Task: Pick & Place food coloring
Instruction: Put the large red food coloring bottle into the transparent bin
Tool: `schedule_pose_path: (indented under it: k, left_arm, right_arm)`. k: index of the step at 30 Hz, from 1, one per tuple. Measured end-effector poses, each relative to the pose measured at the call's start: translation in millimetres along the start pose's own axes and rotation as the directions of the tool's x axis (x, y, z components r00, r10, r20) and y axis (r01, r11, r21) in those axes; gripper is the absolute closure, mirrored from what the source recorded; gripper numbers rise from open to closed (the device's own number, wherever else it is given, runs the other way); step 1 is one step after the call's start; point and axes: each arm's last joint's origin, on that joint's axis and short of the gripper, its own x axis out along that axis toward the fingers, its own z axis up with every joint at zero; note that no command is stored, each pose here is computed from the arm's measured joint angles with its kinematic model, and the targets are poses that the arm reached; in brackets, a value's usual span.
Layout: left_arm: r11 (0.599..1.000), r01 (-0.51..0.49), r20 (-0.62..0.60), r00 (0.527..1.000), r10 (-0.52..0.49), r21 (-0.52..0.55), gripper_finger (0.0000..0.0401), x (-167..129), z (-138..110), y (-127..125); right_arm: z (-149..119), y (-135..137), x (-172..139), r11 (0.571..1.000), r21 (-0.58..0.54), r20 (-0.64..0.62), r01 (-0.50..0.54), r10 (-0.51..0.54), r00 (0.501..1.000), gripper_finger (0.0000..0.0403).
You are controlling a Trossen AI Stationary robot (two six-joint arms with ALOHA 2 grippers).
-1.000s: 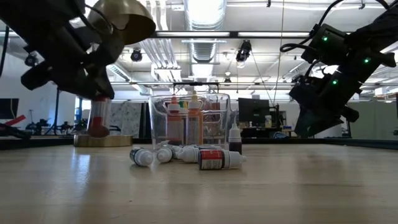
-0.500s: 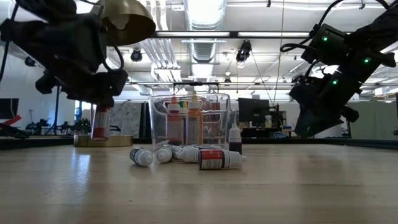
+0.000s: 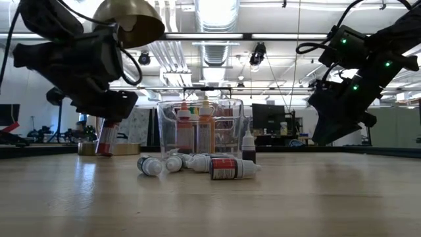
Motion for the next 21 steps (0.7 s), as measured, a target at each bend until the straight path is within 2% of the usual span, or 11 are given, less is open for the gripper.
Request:
schedule_pose_path:
  k: [10,21]
  left_arm:
    - [1.000,0.019,-0.028,0.999,-0.020,-0.014,0.0285,-0.7,0.1,-2.2]
    - [0.996,0.081,-0.105,0.991,-0.084,-0.024,0.0281,-8.4,5.8,-11.6]
  right_arm:
    - [-0.1,-0.1,0.0,0.998,0.061,0.000,0.000,0.000,1.000,0.0188]
    - [-0.1,-0.1,0.0,0.998,0.060,0.000,0.000,0.000,1.000,0.0188]
